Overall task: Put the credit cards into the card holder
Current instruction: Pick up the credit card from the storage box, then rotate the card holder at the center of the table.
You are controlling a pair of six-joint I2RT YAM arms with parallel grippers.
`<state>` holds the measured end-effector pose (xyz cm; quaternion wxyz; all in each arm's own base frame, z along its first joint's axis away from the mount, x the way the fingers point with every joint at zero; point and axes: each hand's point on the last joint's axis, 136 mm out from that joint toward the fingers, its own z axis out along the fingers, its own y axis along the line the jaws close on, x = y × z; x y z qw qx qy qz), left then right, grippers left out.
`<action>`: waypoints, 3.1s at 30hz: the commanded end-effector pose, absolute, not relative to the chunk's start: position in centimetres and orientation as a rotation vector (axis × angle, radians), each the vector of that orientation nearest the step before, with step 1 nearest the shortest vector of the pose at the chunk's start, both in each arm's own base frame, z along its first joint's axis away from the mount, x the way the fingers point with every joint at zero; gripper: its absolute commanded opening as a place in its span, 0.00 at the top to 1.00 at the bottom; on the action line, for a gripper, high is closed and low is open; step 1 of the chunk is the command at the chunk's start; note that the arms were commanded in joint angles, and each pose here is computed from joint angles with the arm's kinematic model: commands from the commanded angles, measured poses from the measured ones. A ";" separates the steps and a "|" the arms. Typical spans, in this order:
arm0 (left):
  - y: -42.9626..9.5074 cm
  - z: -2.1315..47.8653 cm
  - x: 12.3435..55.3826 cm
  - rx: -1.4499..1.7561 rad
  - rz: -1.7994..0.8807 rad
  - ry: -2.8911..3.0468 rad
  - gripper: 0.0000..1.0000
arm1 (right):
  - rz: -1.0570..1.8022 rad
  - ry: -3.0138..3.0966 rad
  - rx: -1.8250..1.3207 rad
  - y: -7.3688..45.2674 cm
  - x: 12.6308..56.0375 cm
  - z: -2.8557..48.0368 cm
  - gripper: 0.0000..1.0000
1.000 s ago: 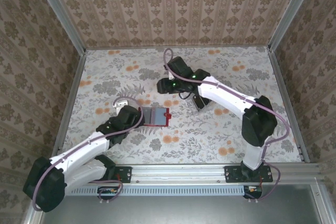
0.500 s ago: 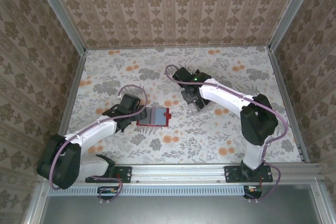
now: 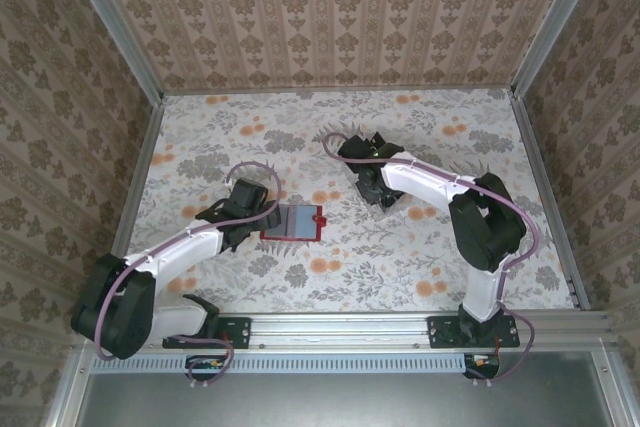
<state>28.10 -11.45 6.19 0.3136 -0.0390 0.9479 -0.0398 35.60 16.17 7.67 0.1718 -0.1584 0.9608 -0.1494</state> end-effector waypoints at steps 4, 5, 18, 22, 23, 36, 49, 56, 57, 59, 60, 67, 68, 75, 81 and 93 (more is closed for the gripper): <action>-11.8 6.5 28.6 -0.092 -0.121 2.492 0.00 | -0.362 2.755 -0.451 16.7 35.1 7.1 0.63; -11.8 6.5 28.6 -0.092 -0.123 2.491 0.00 | -0.354 2.752 -0.448 16.7 35.2 7.3 0.63; -12.0 6.3 28.5 -0.093 -0.137 2.494 0.00 | -0.309 2.717 -0.422 17.0 35.3 9.3 0.70; -12.1 6.3 28.5 -0.092 -0.140 2.495 0.00 | -0.315 2.713 -0.420 16.8 35.3 9.5 0.73; -12.1 6.3 28.5 -0.092 -0.141 2.495 0.00 | -0.316 2.712 -0.421 16.8 35.2 9.6 0.74; -12.3 6.1 28.3 -0.080 -0.146 2.496 0.00 | -0.299 2.707 -0.450 16.9 35.2 10.1 0.88; -11.2 5.8 27.9 -0.110 -0.074 2.513 0.00 | -0.080 2.630 -0.406 19.1 35.4 14.6 1.00; -8.3 5.1 26.8 -0.230 0.097 2.534 0.00 | 0.290 2.559 -0.333 22.9 34.3 18.3 1.00; -8.0 5.0 26.6 -0.243 0.111 2.537 0.00 | 0.339 2.550 -0.331 23.6 34.0 18.6 1.00; -7.5 4.5 26.4 -0.263 0.141 2.543 0.00 | 0.427 2.533 -0.316 24.8 33.6 19.0 1.00; -7.2 4.2 26.2 -0.278 0.158 2.550 0.00 | 0.483 2.526 -0.310 25.6 33.3 19.1 1.00; -6.4 2.2 25.1 -0.335 0.208 2.610 0.00 | 0.801 2.456 -0.282 30.4 31.7 19.2 1.00; -6.5 2.0 25.1 -0.342 0.202 2.616 0.00 | 0.820 2.451 -0.285 30.9 31.6 19.0 1.00; -7.5 1.9 24.6 -0.330 0.168 2.626 0.00 | 0.895 2.460 -0.286 32.9 30.6 17.3 1.00; -8.9 1.6 23.5 -0.307 0.149 2.638 0.00 | 0.940 2.447 -0.241 33.2 30.6 15.9 1.00; -9.4 5.3 24.7 -0.262 0.076 2.526 0.00 | 1.012 2.365 -0.113 32.9 31.1 13.8 1.00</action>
